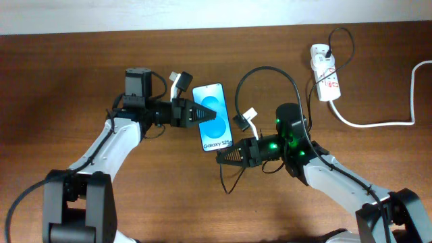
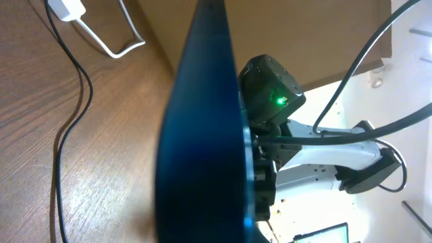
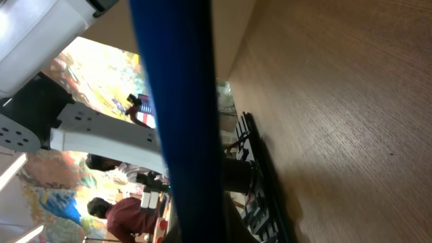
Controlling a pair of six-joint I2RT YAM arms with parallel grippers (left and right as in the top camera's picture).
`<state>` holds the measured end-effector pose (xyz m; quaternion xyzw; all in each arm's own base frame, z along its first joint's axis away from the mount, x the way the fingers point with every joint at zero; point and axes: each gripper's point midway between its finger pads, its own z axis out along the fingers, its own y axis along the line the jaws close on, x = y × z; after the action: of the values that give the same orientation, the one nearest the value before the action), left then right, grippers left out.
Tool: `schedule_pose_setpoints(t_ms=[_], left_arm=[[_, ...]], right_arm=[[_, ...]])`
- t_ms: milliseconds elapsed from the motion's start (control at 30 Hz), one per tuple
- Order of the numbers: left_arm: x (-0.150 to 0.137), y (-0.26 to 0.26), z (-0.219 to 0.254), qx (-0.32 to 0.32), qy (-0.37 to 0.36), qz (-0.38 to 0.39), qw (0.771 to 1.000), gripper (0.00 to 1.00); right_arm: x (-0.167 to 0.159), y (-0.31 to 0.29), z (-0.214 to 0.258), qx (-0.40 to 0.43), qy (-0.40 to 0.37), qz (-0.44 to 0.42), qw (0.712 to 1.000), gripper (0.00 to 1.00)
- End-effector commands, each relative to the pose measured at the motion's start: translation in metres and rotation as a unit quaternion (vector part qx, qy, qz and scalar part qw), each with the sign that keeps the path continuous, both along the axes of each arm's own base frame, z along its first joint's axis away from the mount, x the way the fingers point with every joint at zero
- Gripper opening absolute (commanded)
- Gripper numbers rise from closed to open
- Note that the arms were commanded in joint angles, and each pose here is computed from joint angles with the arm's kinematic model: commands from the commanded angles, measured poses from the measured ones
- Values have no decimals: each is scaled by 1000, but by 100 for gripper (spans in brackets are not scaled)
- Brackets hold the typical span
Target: Plug charger to phone and switch on socket
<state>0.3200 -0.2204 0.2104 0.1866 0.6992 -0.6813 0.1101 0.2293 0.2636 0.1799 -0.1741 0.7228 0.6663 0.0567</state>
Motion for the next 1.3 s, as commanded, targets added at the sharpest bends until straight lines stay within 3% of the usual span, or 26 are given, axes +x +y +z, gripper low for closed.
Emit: schedule_pose_setpoints(t_ms=[0, 700, 767, 1000, 1167, 1267], left_arm=[[-42, -20, -13, -33, -45, -65, 996, 0], [-59, -29, -17, -30, -26, -84, 996, 0], [-57, -27, -17, -31, -28, -81, 996, 0], [-34, 0, -17, -30, -33, -31, 999, 0], [-13, 25, -15, -31, -59, 10, 998, 0], [-2, 33, -11, -33, -103, 22, 994, 0]], right_arm=[[50, -2, 44, 10, -119, -78, 990, 4], [65, 1, 67, 15, -143, -92, 985, 4], [63, 0, 59, 3, -127, -90, 988, 11], [58, -1, 44, -18, -95, -85, 992, 14], [56, -1, 41, -21, -92, -81, 992, 31], [50, -1, 43, -13, -94, -64, 993, 45]])
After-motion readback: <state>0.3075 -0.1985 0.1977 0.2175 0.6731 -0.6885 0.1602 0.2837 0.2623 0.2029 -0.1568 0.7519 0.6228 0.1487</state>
